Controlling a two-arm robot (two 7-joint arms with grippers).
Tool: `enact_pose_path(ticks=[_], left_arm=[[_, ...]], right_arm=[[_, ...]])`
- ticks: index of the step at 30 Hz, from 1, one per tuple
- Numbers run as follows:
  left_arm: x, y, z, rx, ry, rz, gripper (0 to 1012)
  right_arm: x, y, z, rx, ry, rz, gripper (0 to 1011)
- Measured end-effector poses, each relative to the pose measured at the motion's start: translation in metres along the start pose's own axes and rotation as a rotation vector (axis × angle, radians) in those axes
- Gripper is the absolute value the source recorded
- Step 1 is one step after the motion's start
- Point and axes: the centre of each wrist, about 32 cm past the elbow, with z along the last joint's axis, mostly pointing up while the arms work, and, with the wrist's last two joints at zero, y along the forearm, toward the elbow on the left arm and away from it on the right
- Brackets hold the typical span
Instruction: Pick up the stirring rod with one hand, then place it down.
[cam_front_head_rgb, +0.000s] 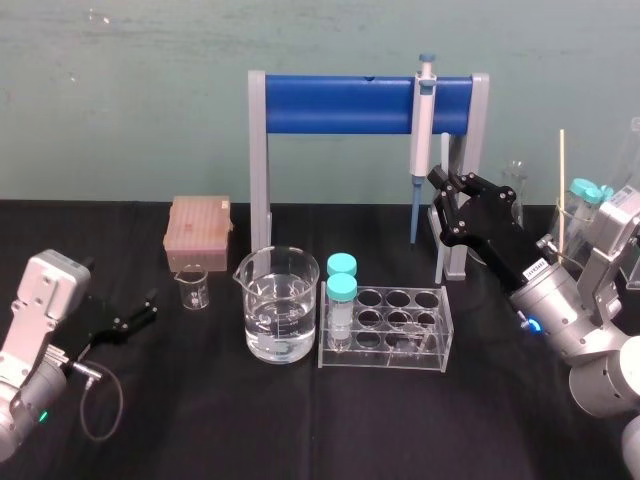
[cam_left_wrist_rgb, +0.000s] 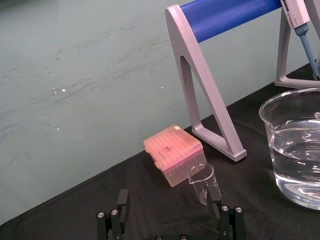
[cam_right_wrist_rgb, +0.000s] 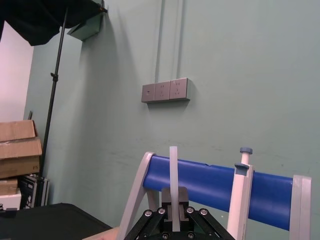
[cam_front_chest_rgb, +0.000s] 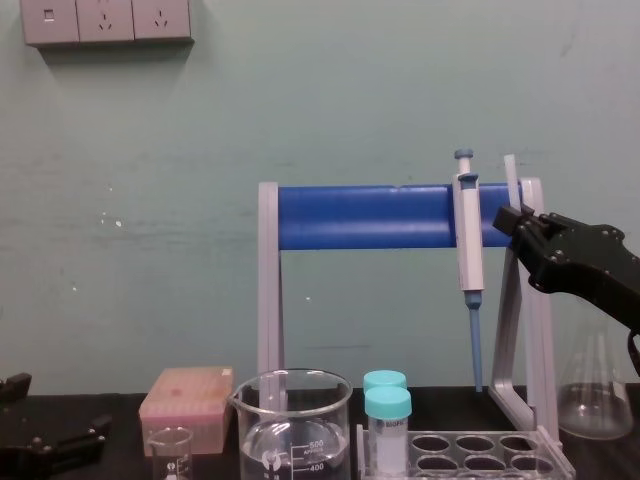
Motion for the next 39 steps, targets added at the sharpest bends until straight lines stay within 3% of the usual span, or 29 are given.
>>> enact_pose_path(ticks=[39], left_arm=[[0.0,0.0,0.0,0.0,0.0,0.0,1000]], right_arm=[[-0.0001,0.0003,0.0,0.0,0.002,0.001,69]])
